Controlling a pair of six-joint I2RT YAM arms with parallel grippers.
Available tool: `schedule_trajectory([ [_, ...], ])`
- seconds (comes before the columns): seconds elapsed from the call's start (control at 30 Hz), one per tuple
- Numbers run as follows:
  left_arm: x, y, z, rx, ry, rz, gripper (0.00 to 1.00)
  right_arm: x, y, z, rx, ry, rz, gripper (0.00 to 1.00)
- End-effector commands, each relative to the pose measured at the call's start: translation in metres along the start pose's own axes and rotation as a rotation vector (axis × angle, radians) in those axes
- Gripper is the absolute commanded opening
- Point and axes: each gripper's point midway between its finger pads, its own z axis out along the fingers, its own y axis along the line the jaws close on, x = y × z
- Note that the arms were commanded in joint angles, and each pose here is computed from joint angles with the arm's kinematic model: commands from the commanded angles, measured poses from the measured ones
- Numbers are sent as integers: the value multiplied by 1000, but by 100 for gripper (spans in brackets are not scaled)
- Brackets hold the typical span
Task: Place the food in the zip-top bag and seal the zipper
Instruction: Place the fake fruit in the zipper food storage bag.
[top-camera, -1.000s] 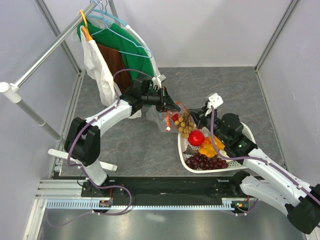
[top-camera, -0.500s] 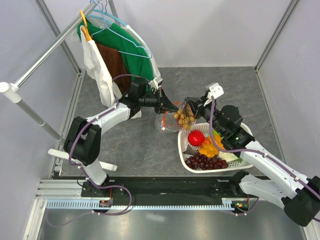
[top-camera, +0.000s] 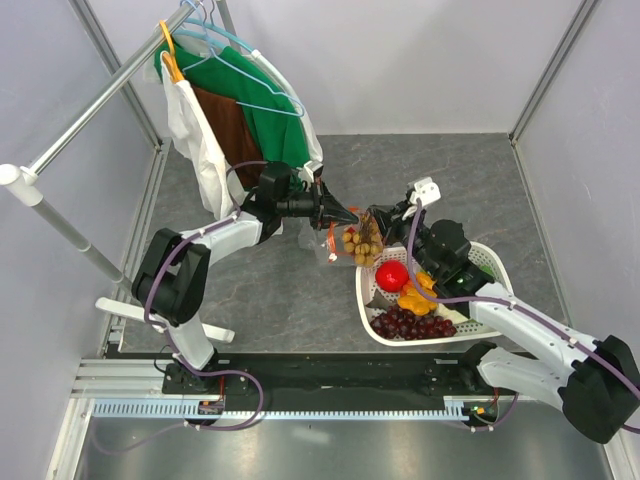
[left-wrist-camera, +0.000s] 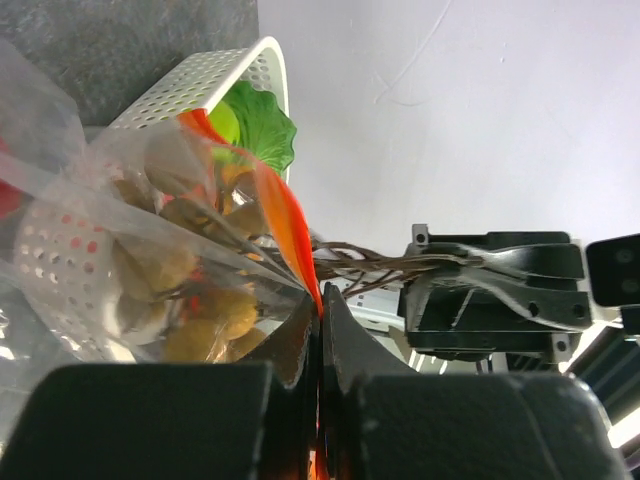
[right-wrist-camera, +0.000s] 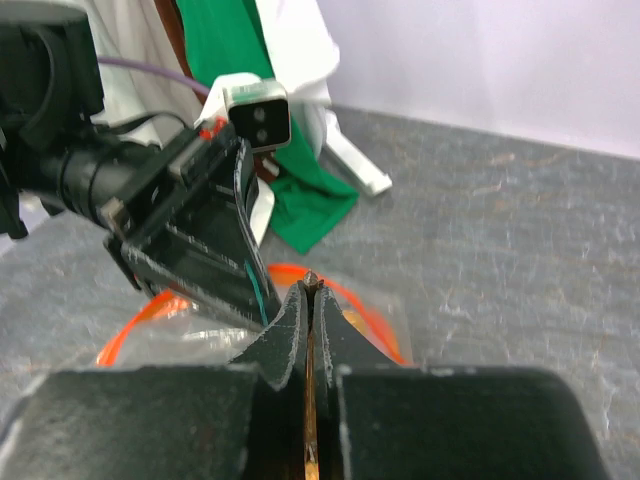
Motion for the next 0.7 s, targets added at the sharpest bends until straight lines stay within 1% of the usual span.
schedule_trajectory([
  [0.0, -2, -6, -6, 46, 14, -36, 2, 2, 12, -6, -63, -9, 11, 0],
  [0.13, -3, -5, -6, 53, 11, -45, 2, 15, 34, -13, -184, 37, 10, 0],
  [0.27, -3, -3, -5, 53, 10, -48, 2, 33, 42, -13, -226, 96, 9, 0],
  [0.3, -3, -4, -5, 54, 10, -49, 2, 45, 41, -13, -223, 136, 10, 0],
  [0.4, -3, -5, -6, 58, 14, -49, 2, 62, 34, -11, -190, 182, 8, 0],
  [0.67, 0, 1, -5, 50, 27, -65, 2, 62, 23, 4, -123, 166, -20, 0],
])
